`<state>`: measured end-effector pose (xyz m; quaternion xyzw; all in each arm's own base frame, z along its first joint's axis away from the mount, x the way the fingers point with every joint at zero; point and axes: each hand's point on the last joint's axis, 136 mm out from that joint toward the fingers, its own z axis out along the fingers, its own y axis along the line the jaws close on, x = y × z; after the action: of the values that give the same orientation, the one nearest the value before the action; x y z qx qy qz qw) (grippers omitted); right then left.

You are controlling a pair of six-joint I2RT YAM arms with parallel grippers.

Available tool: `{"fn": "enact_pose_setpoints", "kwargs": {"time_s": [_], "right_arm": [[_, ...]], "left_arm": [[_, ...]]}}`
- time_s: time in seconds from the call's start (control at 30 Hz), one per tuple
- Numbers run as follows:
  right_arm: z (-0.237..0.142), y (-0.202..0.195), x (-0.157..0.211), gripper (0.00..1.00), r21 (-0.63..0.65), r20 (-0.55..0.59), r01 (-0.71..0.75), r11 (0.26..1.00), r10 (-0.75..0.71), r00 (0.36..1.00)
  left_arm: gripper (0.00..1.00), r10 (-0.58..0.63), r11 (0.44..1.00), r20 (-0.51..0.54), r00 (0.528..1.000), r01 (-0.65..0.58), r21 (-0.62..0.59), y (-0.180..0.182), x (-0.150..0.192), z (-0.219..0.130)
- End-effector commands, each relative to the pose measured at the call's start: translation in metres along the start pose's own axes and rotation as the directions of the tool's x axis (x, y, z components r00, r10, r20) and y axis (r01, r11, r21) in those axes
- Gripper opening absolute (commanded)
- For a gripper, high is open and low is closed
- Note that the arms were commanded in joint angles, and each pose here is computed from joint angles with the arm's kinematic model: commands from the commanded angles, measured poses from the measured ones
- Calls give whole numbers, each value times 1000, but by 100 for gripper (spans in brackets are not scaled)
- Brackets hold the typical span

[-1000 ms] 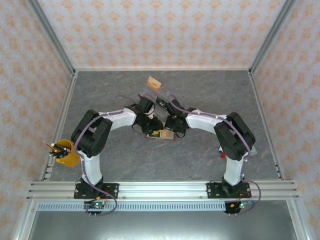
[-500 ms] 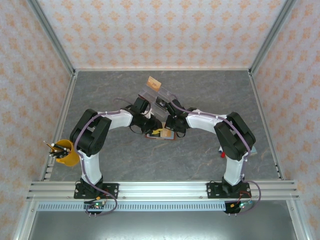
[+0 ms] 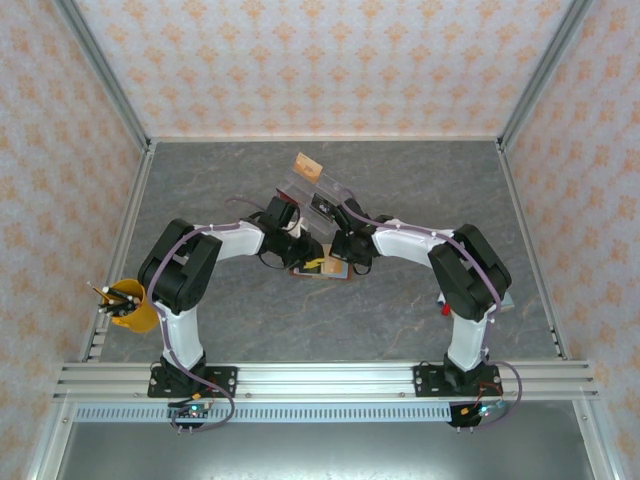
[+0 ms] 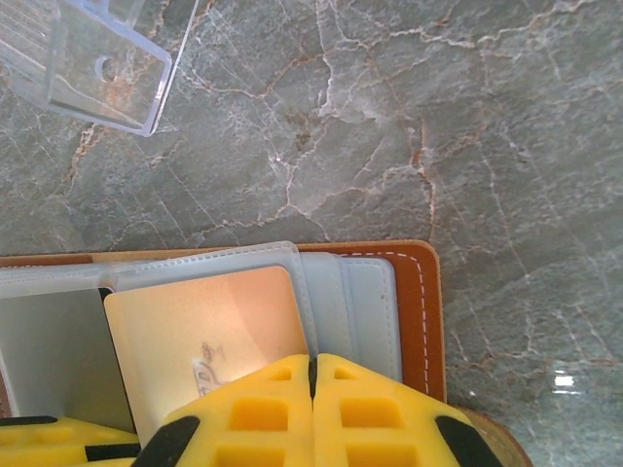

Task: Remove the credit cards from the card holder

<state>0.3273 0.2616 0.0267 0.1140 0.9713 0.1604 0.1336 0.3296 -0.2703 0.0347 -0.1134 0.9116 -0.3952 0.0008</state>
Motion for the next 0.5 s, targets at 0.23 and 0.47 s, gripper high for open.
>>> {"fn": "enact_pose_setpoints", "kwargs": {"time_s": [0.23, 0.47], "right_arm": [[22, -14, 29, 5, 23, -101, 2, 1000, 0, 995], [23, -9, 35, 3, -10, -128, -4, 1000, 3, 992]], "left_arm": [[16, 75, 996, 3, 997, -75, 39, -19, -1, 3], [16, 82, 995, 12, 997, -82, 56, -25, -4, 3]]}}
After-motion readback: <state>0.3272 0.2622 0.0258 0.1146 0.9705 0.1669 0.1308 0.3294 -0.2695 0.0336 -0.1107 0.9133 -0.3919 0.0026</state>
